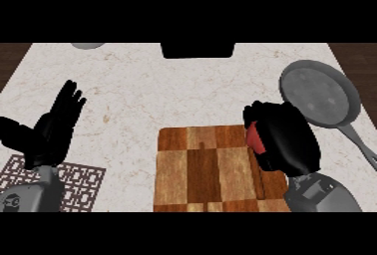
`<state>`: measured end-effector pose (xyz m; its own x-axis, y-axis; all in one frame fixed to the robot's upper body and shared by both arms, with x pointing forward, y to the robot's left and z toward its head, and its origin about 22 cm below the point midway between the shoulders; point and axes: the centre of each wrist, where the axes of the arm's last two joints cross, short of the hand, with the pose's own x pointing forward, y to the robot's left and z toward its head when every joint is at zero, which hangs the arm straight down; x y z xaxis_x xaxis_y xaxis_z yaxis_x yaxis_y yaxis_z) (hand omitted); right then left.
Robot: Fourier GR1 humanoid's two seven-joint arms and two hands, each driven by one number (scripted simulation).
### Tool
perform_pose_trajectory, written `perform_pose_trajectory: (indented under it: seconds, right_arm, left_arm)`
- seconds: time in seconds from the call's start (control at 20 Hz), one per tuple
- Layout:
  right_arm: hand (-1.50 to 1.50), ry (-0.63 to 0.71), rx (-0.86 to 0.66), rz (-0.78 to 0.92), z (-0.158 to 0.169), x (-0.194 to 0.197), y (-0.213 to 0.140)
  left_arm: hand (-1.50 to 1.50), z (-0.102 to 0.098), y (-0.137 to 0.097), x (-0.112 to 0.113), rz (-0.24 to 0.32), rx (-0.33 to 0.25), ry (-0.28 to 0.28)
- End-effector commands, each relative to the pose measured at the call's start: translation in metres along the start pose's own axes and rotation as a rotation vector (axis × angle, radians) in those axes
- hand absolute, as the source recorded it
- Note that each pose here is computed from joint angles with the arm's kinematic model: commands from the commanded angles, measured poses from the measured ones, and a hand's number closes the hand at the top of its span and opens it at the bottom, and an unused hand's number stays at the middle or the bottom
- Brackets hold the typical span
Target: Pick the bell pepper from the cutting board and place it in the pan
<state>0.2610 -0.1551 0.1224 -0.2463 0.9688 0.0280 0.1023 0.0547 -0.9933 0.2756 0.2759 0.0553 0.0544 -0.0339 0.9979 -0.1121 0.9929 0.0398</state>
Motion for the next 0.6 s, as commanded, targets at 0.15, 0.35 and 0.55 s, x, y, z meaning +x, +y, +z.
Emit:
perform_pose_trajectory:
  seconds: [0.15, 0.35, 0.55]
  right_arm:
    - [1.50, 0.070, -0.124, -0.059, 0.012, -0.016, -0.063]
    - [1.50, 0.131, -0.164, -0.098, 0.007, -0.034, -0.068]
    - [1.50, 0.215, -0.223, -0.125, -0.007, -0.081, -0.067]
  left_arm:
    - [0.00, 0.000, -0.015, 0.002, 0.008, -0.019, 0.005]
    - [0.00, -0.006, 0.005, 0.004, 0.010, -0.030, 0.014]
    - [0.00, 0.001, -0.002, -0.001, -0.001, -0.019, -0.010]
